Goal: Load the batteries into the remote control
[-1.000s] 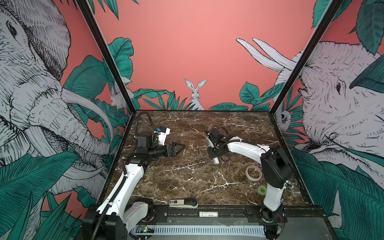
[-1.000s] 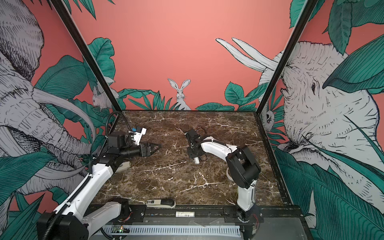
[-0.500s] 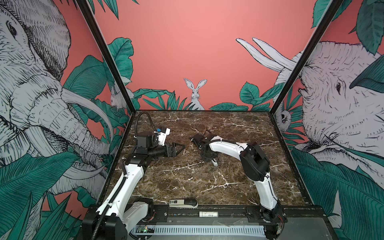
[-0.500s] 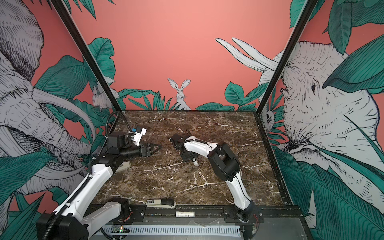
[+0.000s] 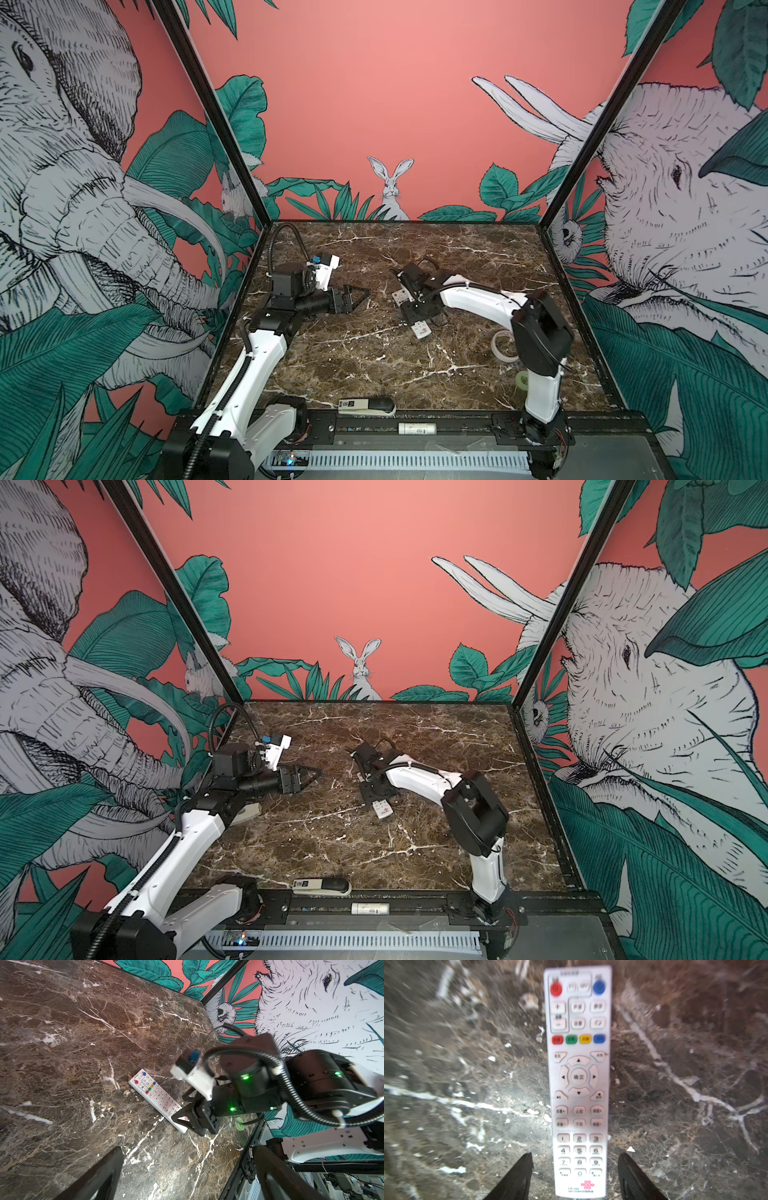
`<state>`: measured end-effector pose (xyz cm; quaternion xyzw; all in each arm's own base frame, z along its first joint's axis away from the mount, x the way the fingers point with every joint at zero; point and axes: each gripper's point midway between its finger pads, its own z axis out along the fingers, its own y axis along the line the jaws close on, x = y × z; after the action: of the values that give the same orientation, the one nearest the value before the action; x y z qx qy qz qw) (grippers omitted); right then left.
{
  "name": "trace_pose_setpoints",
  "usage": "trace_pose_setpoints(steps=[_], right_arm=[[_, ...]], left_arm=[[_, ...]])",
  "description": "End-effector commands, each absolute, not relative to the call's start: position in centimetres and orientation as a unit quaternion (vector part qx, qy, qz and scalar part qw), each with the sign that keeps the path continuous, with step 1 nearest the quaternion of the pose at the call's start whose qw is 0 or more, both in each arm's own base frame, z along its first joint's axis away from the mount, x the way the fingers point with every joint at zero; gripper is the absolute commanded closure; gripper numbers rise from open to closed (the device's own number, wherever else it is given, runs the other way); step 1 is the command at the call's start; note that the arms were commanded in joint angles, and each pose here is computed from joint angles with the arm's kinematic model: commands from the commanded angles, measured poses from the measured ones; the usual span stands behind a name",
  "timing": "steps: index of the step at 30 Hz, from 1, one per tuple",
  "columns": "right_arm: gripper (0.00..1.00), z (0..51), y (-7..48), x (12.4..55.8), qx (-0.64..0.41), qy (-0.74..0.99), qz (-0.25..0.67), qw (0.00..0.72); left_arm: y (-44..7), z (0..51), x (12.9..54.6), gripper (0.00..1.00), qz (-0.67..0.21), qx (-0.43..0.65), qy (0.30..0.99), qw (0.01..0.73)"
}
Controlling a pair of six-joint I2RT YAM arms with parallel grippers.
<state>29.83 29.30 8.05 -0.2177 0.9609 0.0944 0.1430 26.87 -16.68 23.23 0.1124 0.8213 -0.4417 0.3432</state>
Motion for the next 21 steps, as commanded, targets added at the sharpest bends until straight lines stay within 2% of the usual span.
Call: trace_pose_setpoints(steps=[1,7,9,12,15,18,21], right_arm=[[0.22,10.9,28.5,30.8,-0.238,0.940,0.148,0.195],[0.17,13.2,20.7,32.9,-0.258,0.924,0.046,0.278],[0.12,13.7,18.5,33.9,-0.256,0.911,0.004,0.324],[0.01,14.2,14.3,34.8,-0.230,0.895,-0.096,0.371],[0.00,14.6,11.2,35.4,-0.211,0.870,-0.163,0.414],[0.00,13.8,8.8,35.7,-0.195,0.857,-0.192,0.437],[0.00,12.9,7.2,36.0,-0.185,0.842,-0.207,0.462]], left_arm=[[-15.8,22.0,28.1,0.00,-0.409,0.089,0.836,0.356],[-9.7,16.8,32.5,0.01,-0.215,-0.016,0.899,0.381],[-7.4,15.6,33.7,0.00,-0.149,-0.047,0.906,0.393],[-4.1,14.1,34.5,0.00,-0.053,-0.084,0.915,0.391],[-1.3,13.1,34.6,0.00,0.024,-0.102,0.910,0.401],[0.7,12.7,34.6,0.00,0.086,-0.096,0.892,0.433],[1.8,13.3,34.8,0.01,0.108,-0.096,0.878,0.455]])
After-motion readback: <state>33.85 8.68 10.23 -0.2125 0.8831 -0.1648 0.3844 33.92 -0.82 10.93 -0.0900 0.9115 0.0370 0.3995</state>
